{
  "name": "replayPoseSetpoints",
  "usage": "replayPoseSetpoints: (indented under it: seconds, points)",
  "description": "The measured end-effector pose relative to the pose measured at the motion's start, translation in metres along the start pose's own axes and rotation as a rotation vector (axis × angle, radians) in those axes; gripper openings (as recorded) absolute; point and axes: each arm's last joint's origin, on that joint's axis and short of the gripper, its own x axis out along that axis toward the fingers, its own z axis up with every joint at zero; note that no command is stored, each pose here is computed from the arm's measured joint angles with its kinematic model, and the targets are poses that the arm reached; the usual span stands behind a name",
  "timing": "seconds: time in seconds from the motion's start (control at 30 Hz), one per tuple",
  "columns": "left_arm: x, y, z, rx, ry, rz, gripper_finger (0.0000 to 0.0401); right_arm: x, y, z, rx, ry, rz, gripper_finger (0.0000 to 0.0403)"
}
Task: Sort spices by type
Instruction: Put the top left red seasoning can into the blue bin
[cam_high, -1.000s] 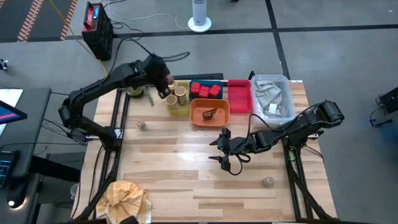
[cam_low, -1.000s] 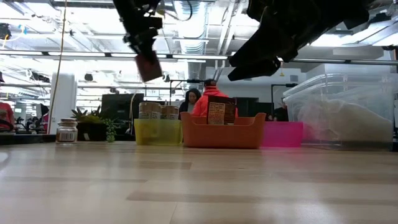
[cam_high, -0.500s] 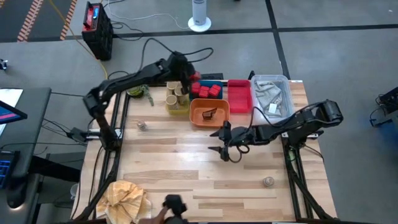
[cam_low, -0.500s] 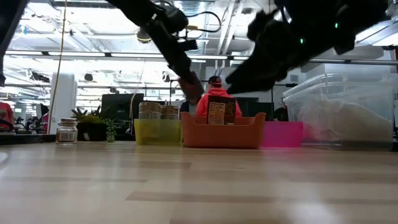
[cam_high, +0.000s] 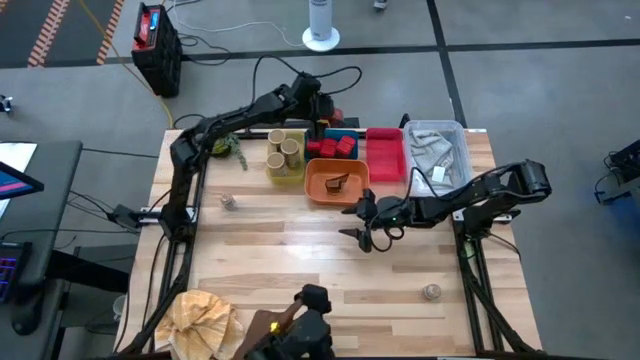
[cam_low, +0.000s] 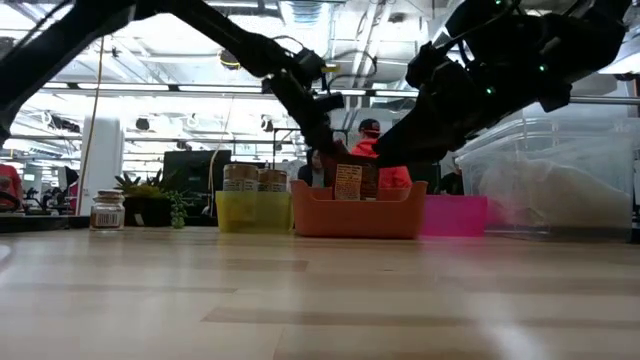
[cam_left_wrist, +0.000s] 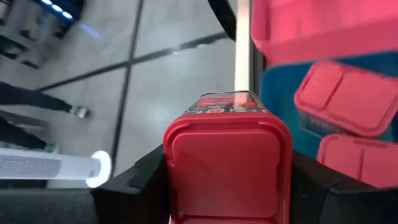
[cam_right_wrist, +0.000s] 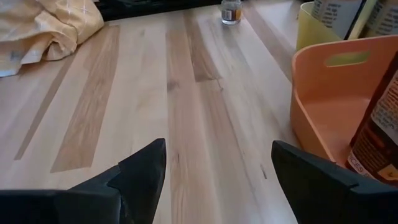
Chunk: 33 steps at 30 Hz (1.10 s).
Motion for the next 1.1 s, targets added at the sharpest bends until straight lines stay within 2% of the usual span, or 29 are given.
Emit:
replayPoseSetpoints:
  seconds: [0.1,0.27,0.53,1.1]
  points:
    - [0.007,-0.002,-0.002,-0.001,0.005,-0.021,0.0212,-0.001,0.000,0.002,0.001,-0.007,0.002,0.0315]
    - [0.007,-0.008,-0.002,-0.015,-0.039,-0.117,0.0212,-0.002,0.000,0.002,0.000,-0.003,0.005,0.0315]
    - [0.008,-0.012,-0.008,-0.066,-0.016,-0.174,0.0212,-0.002,0.003,0.001,-0.002,-0.004,0.031,0.0315]
    - [0.007,-0.017,-0.008,-0.073,0.003,-0.215,0.0217,-0.002,0.004,0.002,0.018,-0.007,0.033,0.0315]
